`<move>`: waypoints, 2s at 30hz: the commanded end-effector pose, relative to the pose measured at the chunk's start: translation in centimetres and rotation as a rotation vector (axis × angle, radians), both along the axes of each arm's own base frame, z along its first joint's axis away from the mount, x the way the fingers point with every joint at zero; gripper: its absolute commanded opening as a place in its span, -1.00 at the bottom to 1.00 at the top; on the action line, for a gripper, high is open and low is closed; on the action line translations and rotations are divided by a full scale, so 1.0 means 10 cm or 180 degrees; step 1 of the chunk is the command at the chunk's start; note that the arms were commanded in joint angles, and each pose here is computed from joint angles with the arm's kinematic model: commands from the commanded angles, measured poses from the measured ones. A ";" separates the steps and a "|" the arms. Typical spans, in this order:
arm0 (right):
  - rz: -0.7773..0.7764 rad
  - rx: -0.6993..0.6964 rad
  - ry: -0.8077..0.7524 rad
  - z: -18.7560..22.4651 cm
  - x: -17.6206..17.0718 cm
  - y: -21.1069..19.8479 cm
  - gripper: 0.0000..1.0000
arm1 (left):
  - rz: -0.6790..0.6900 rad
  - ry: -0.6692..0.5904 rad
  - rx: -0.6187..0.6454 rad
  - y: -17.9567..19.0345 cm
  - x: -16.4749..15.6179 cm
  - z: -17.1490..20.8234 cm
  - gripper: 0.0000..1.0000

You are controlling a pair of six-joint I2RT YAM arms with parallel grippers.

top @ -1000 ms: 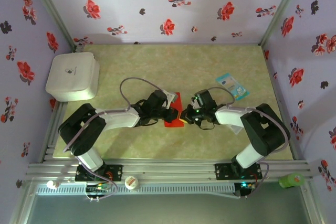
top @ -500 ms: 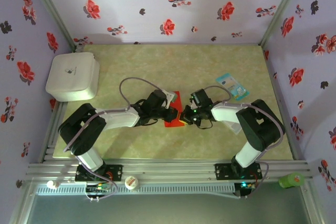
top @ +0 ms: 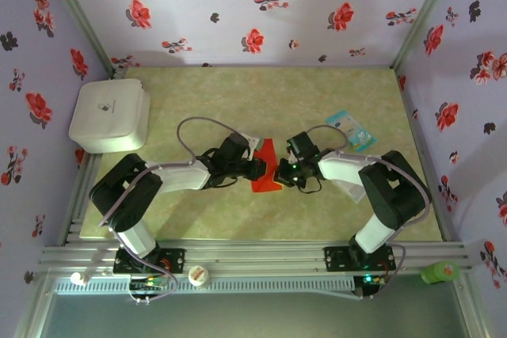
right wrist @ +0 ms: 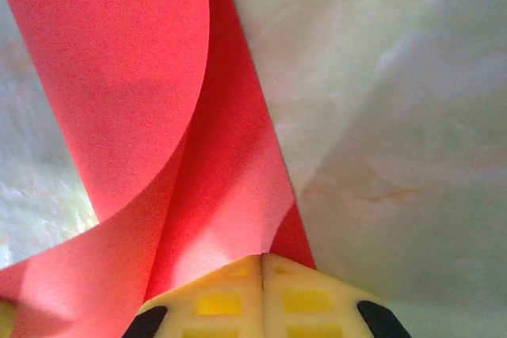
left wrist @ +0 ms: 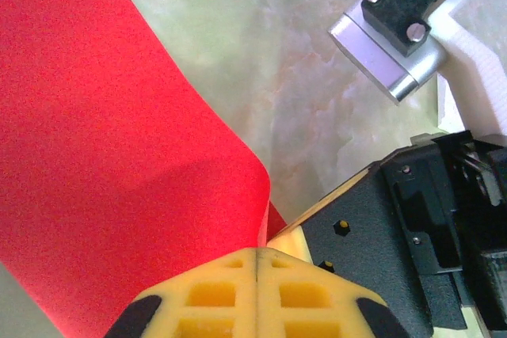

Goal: Fold a paper plane with a square sheet of paper (pick it up from the middle)
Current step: Fold the triangle a second time at the center of the table.

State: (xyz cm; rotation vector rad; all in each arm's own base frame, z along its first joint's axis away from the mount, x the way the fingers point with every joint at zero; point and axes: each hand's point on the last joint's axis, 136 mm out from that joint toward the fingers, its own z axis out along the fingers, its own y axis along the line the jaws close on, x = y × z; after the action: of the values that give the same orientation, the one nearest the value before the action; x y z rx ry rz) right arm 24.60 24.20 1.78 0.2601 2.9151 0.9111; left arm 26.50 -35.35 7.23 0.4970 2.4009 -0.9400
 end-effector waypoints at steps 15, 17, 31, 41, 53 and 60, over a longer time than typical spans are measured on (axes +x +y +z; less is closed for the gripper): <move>-0.0029 0.0233 0.0061 0.01 0.00 0.12 -1.00 | 0.0013 0.0042 -0.0028 0.00 0.00 -0.05 -1.00; -0.0029 0.0196 0.0040 0.03 0.00 0.10 -1.00 | 0.0009 0.0042 -0.0013 0.00 0.01 -0.05 -1.00; -0.0005 0.0587 -0.0130 0.23 0.04 0.29 -1.00 | -0.0002 0.0036 -0.0009 -0.01 0.01 -0.03 -1.00; -0.0050 0.0359 0.0060 -0.08 -0.02 0.22 -1.00 | -0.0006 0.0029 -0.0009 -0.01 0.01 -0.02 -1.00; 0.0163 -0.0330 0.0091 -0.19 -0.13 -0.14 -1.00 | 0.0111 0.0026 -0.0014 0.09 0.13 -0.05 -1.00; 0.0211 -0.0340 0.0128 -0.20 -0.14 -0.13 -1.00 | 0.0121 0.0030 0.0000 0.07 0.19 -0.12 -1.00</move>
State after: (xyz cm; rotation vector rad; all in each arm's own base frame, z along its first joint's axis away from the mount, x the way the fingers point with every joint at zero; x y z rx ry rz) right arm 24.68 25.08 1.60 0.1519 2.9140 0.9211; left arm 27.91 -34.43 6.33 0.4450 2.4125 -0.9255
